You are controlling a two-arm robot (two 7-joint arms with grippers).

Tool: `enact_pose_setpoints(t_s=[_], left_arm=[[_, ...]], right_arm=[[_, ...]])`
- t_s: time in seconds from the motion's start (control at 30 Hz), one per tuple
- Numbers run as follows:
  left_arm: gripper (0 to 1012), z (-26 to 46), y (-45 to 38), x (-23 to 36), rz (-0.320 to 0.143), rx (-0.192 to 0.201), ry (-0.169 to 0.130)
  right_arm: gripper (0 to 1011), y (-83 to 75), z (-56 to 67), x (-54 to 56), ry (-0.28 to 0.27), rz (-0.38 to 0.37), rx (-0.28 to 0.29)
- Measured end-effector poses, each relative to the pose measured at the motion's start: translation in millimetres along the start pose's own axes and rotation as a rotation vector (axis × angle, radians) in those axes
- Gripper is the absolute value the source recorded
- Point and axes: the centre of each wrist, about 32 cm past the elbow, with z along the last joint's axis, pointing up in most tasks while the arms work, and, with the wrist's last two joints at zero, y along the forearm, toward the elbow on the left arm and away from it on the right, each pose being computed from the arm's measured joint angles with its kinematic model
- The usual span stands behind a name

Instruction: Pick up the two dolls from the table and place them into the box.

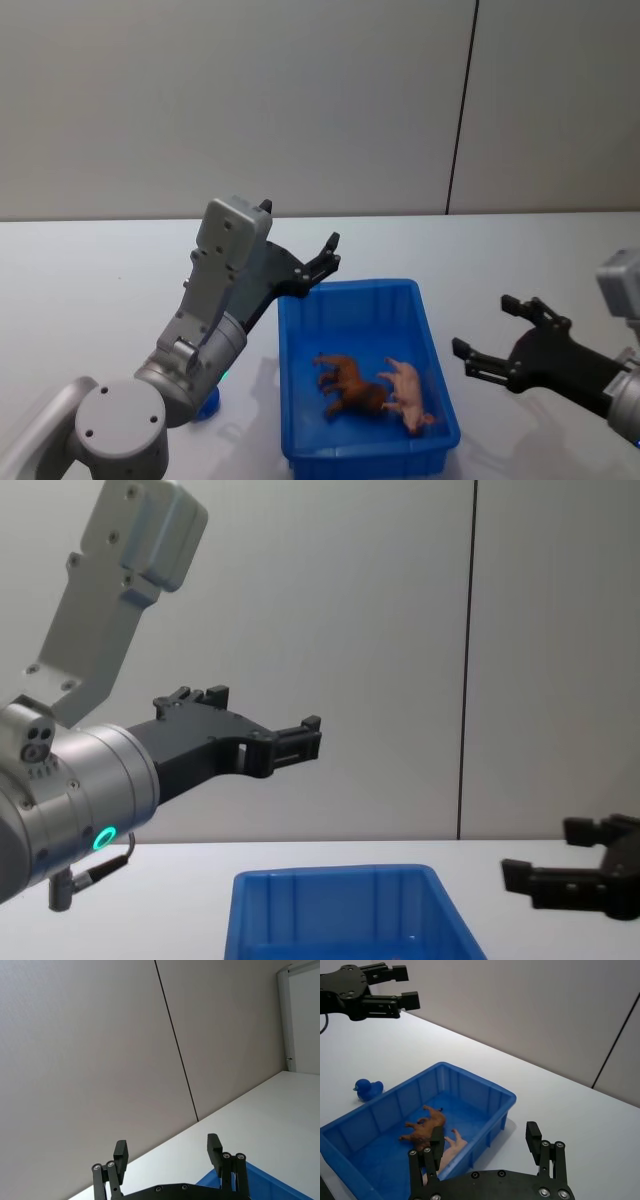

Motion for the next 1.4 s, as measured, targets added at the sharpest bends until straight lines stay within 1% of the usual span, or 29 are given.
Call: enact_pose_setpoints(t_s=[0.2, 0.33, 0.47, 0.53, 0.6, 0.63, 0.67, 0.7, 0.73, 0.77, 0.83, 0.87, 0.93, 0.97, 1.07, 1.13, 1.27, 1.3, 1.37, 1.4], left_arm=[[1001, -0.5, 2.0, 0.2, 0.005, 0.005, -0.001], [1001, -0.8, 7.2, 0.9, 0.021, 0.018, -0.004], [1001, -1.0, 19.8, 2.2, 0.048, 0.051, 0.000], [1001, -1.2, 24.4, 2.5, 0.057, 0.065, 0.003], [1001, -1.5, 32.1, 3.1, 0.073, 0.090, 0.008], [1001, -1.6, 38.1, 3.4, 0.085, 0.110, 0.013], [1001, -1.6, 38.1, 3.4, 0.085, 0.110, 0.013], [1001, -2.1, 43.6, 3.6, 0.091, 0.126, 0.016], [1001, -2.4, 46.4, 3.6, 0.096, 0.136, 0.022], [1001, -2.7, 51.6, 3.7, 0.104, 0.154, 0.029], [1001, -3.3, 57.7, 3.9, 0.110, 0.174, 0.035], [1001, -3.8, 62.8, 3.9, 0.115, 0.191, 0.044], [1001, -4.6, 68.3, 4.1, 0.121, 0.212, 0.056], [1001, -5.3, 72.3, 4.3, 0.125, 0.228, 0.068], [1001, -7.4, 80.3, 5.0, 0.128, 0.259, 0.084], [1001, -10.1, 88.2, 6.0, 0.127, 0.292, 0.102], [1001, -13.3, 94.3, 6.8, 0.123, 0.322, 0.117], [1001, -14.9, 96.7, 7.5, 0.121, 0.336, 0.124], [1001, -16.7, 99.2, 8.0, 0.116, 0.348, 0.131], [1001, -18.9, 101.2, 8.4, 0.112, 0.360, 0.136]], right_arm=[[1001, -9.1, -3.2, 4.0, 0.008, -0.017, -0.006], [1001, -13.3, -4.4, 5.9, 0.012, -0.025, -0.008], [1001, -16.6, -5.4, 7.3, 0.014, -0.031, -0.010], [1001, -17.4, -5.8, 7.7, 0.015, -0.033, -0.011], [1001, -18.6, -6.0, 8.2, 0.016, -0.036, -0.012], [1001, -18.8, -6.1, 8.2, 0.016, -0.036, -0.012], [1001, -19.1, -6.3, 8.3, 0.016, -0.036, -0.012], [1001, -19.7, -6.5, 8.6, 0.017, -0.038, -0.013], [1001, -20.0, -6.5, 8.7, 0.017, -0.038, -0.013], [1001, -20.5, -6.5, 9.0, 0.017, -0.039, -0.013], [1001, -20.9, -6.7, 9.2, 0.017, -0.040, -0.014], [1001, -21.2, -6.8, 9.4, 0.018, -0.041, -0.014], [1001, -21.6, -7.0, 9.5, 0.018, -0.041, -0.015], [1001, -21.9, -7.0, 9.6, 0.018, -0.042, -0.015], [1001, -22.3, -7.1, 9.8, 0.018, -0.042, -0.015], [1001, -22.6, -7.2, 10.0, 0.019, -0.043, -0.015], [1001, -23.0, -7.3, 10.2, 0.019, -0.044, -0.015], [1001, -23.1, -7.3, 10.1, 0.019, -0.044, -0.015], [1001, -23.2, -7.3, 10.2, 0.019, -0.044, -0.015], [1001, -23.2, -7.3, 10.2, 0.019, -0.044, -0.015]])
